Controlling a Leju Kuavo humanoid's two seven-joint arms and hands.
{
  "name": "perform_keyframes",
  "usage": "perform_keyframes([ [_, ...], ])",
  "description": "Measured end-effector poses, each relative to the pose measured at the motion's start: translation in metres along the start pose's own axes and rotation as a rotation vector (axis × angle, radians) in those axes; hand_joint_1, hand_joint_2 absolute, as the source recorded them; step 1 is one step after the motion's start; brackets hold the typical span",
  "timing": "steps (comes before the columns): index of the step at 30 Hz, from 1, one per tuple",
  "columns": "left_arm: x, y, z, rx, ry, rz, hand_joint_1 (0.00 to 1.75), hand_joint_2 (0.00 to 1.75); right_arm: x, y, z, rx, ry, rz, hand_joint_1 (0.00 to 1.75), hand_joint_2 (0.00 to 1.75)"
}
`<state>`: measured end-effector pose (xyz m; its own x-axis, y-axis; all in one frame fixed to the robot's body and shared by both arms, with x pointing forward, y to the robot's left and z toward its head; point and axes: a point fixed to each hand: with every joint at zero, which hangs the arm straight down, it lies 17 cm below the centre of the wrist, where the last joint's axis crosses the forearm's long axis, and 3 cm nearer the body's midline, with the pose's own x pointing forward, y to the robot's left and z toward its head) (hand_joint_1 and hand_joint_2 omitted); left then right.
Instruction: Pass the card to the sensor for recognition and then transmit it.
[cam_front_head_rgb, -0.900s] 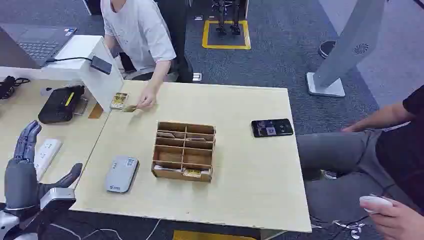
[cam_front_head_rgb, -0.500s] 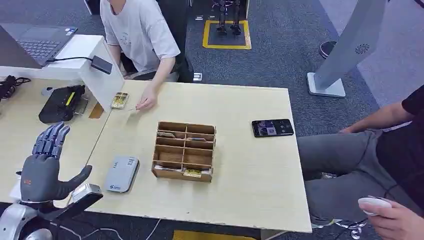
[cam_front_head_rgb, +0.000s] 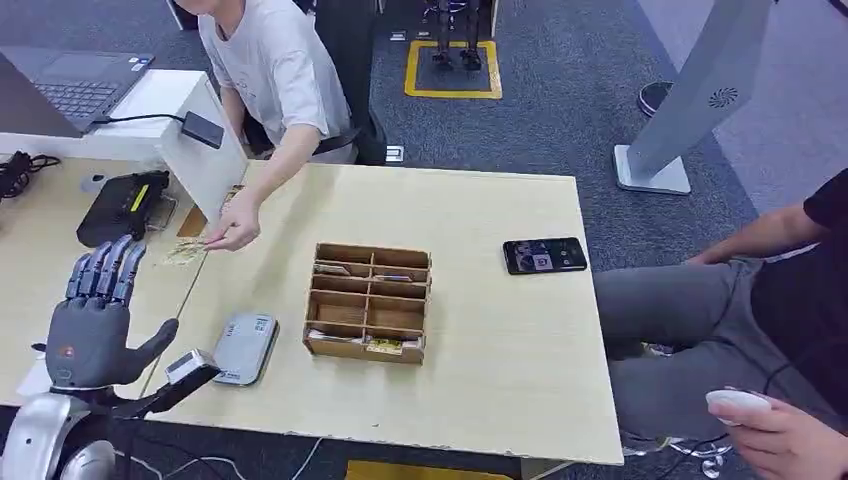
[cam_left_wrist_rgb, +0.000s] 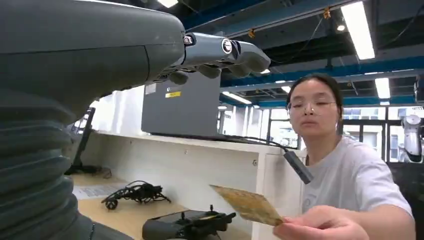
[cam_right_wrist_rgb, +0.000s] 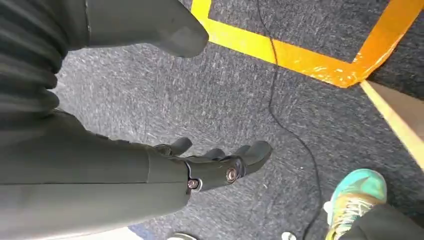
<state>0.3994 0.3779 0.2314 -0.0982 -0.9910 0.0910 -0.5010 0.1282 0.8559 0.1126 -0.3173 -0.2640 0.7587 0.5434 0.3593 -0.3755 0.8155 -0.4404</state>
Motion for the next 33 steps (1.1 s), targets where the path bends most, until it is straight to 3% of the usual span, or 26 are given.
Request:
perform_keyframes([
  [8,-0.002,-0.007,0.001,-0.01,0.008,0.004,0.0,1.75,-0.002,0.002,0.001,0.007,0.006,0.015,0.0,1.75],
  [9,-0.003,-0.007,0.0,-0.01,0.013,0.012,1.54,1.75,-0.002,0.002,0.001,0.006,0.005,0.015,0.0,1.75],
  [17,-0.006,-0.018,-0.001,-0.052,0.026,0.042,1.52,1.75,-0.002,0.002,0.001,0.006,0.003,0.013,0.0,1.75],
  [19,-0.006,-0.02,0.0,-0.057,0.026,0.042,1.75,1.75,-0.002,0.002,0.001,0.006,0.003,0.013,0.0,1.75],
  [21,-0.006,-0.02,0.0,-0.059,0.024,0.039,1.75,1.75,-0.002,0.002,0.001,0.006,0.003,0.013,0.0,1.75],
  [22,-0.006,-0.02,0.0,-0.06,0.024,0.04,1.62,1.75,-0.002,0.002,0.001,0.006,0.002,0.013,0.0,1.75],
  [24,-0.007,-0.019,-0.001,-0.053,0.031,0.056,1.75,1.75,-0.001,0.002,0.001,0.006,0.002,0.014,0.0,1.75],
  [33,-0.005,-0.021,0.0,-0.059,0.023,0.106,1.75,1.75,-0.001,0.003,0.001,0.008,0.001,0.021,0.0,1.75],
])
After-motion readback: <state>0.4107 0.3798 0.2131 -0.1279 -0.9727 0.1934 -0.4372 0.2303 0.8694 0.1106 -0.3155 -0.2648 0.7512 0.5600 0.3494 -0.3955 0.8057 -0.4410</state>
